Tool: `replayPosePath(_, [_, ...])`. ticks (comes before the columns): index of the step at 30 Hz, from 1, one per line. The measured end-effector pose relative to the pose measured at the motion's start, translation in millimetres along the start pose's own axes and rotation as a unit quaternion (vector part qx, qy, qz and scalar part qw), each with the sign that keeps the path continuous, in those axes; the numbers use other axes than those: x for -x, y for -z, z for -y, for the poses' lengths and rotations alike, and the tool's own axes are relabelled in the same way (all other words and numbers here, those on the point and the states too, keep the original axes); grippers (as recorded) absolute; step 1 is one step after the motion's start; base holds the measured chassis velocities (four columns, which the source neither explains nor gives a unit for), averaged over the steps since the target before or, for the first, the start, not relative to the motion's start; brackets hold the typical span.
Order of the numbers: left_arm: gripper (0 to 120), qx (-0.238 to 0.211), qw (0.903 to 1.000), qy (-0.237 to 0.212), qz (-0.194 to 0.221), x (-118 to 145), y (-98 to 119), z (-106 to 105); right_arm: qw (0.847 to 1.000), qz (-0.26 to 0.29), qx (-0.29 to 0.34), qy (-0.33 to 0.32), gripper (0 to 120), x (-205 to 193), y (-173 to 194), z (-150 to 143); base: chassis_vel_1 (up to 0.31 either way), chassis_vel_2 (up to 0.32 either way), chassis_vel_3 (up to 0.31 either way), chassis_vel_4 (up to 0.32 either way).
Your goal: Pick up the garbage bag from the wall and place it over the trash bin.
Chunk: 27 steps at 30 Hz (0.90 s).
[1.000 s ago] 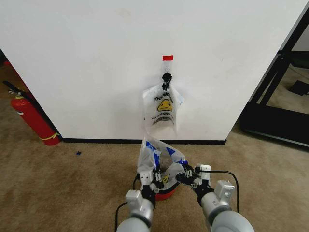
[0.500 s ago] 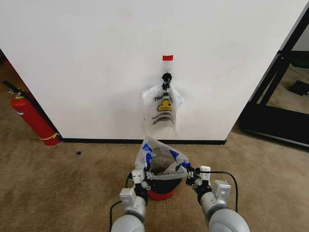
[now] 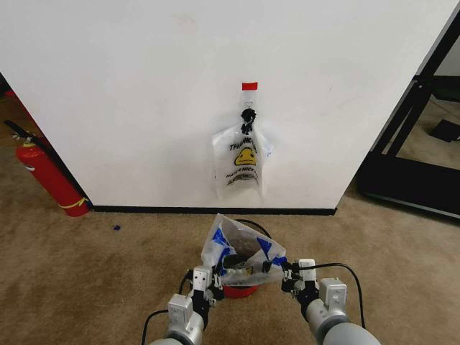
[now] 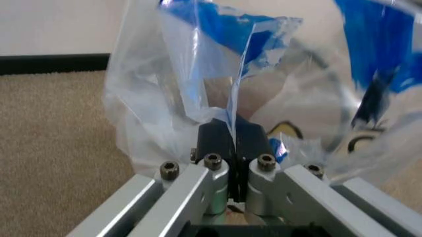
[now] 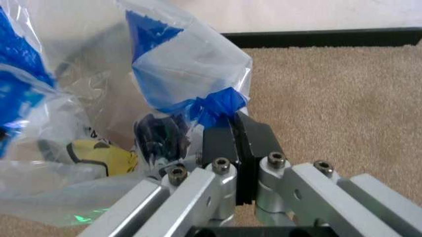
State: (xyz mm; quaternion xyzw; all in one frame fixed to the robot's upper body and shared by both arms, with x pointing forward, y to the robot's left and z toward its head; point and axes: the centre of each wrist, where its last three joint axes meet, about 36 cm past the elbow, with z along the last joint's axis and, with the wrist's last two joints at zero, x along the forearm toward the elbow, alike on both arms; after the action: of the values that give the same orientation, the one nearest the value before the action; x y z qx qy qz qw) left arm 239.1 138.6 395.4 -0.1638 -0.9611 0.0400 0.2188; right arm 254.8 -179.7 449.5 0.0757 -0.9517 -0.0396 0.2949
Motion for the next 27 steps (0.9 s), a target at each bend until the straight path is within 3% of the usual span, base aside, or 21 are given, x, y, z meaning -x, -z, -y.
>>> replayPosePath(7, [0,0.012,0.9998,0.012,-0.01,8,-8,-2,0.999,-0.017,-0.043,-0.006,0,-9,4,6,0.0,0.0,0.0,0.0])
replayPosePath(17, [0,0.014,0.9988,0.017,-0.044,-17,-24,-2,0.997,-0.041,-0.06,-0.021,0,2,-1,7,0.0,0.0,0.0,0.0])
replayPosePath(27, [0,0.005,0.9983,0.025,-0.052,13,-43,7,0.996,-0.052,-0.059,-0.041,0,17,-9,8,0.0,0.0,0.0,0.0])
